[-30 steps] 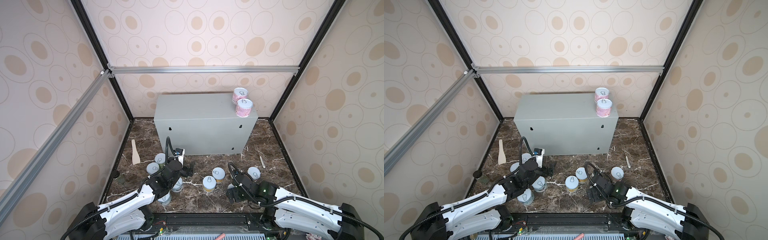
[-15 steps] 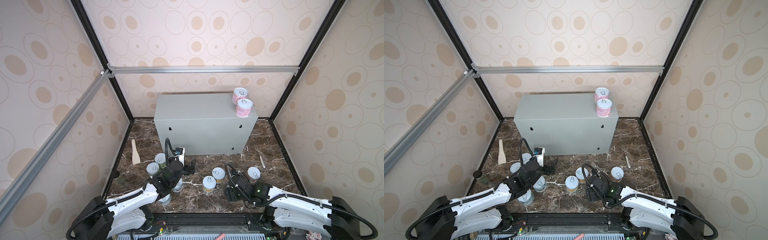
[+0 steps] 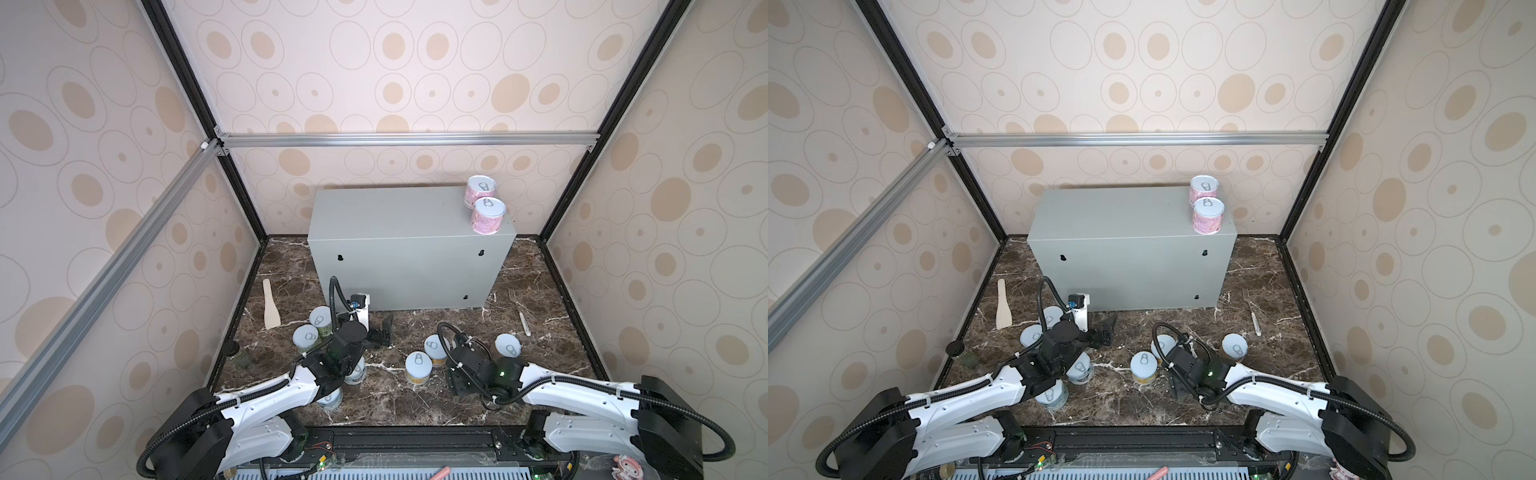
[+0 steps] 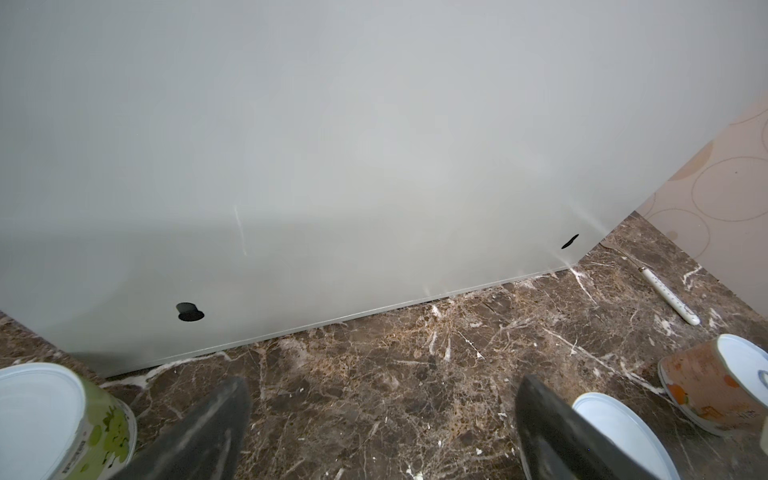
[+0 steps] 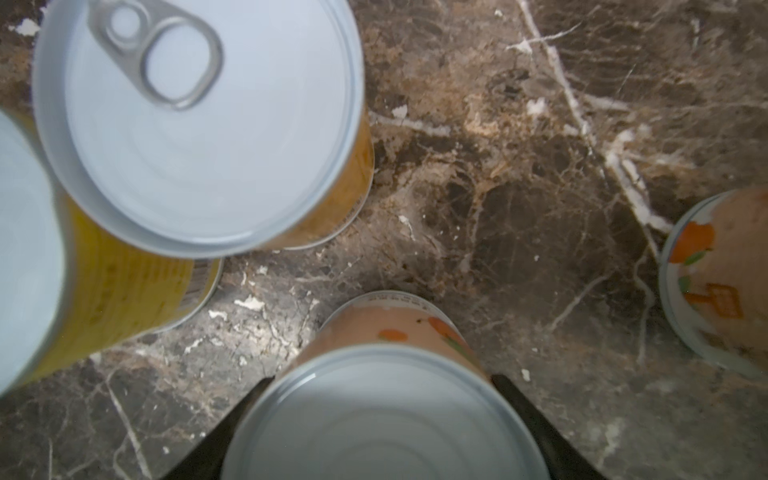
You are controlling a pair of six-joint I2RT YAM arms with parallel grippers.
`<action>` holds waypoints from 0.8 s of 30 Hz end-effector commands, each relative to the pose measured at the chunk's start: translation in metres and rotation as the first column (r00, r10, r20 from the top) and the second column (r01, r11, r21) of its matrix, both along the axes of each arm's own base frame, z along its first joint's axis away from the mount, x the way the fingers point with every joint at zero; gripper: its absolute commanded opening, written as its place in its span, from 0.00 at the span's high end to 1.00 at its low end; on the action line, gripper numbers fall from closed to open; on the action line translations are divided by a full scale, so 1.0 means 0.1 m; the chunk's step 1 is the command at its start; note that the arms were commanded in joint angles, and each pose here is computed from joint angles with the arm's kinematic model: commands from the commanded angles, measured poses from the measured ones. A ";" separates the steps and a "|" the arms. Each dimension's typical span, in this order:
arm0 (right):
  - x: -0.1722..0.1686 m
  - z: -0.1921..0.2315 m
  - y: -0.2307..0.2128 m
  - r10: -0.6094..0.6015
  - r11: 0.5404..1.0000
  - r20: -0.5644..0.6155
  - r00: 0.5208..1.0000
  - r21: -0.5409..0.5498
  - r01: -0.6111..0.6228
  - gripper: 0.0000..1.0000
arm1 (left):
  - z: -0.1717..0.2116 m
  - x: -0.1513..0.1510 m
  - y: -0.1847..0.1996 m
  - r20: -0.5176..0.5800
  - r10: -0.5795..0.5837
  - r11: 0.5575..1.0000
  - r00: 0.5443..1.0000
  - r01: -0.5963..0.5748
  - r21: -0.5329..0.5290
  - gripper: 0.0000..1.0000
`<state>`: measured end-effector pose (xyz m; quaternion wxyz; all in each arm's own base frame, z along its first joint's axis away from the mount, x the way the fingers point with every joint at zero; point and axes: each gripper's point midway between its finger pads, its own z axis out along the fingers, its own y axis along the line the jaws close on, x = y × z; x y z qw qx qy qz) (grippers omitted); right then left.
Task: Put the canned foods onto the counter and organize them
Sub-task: 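Close the right gripper on the orange-labelled can among the yellow cans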
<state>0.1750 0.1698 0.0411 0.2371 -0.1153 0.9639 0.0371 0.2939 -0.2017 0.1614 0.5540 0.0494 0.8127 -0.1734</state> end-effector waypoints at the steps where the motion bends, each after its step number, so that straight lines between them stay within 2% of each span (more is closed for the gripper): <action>1: 0.19 0.10 0.06 -0.011 1.000 0.061 0.998 -0.015 0.012 0.26 | 0.02 0.03 0.04 0.008 0.033 0.999 0.999 -0.032 -0.023 0.01; 9: 0.50 0.10 0.31 0.028 0.999 0.077 0.997 0.032 -0.030 0.27 | 0.01 0.05 0.06 0.014 0.045 0.999 0.999 -0.045 -0.006 0.01; 15: 0.61 0.09 0.40 0.057 0.997 0.076 0.995 0.039 -0.060 0.17 | 0.02 0.03 0.09 0.015 0.053 0.999 0.999 -0.052 -0.015 0.01; 20: 0.57 0.07 0.41 0.082 0.994 0.089 0.993 0.064 -0.088 0.07 | 0.01 0.01 0.11 0.012 0.051 0.999 0.999 -0.051 -0.013 0.01; 24: 0.53 0.06 0.37 0.082 0.991 0.121 0.989 0.096 -0.094 0.05 | 0.00 0.00 0.12 0.006 0.053 0.998 0.999 -0.053 -0.015 0.01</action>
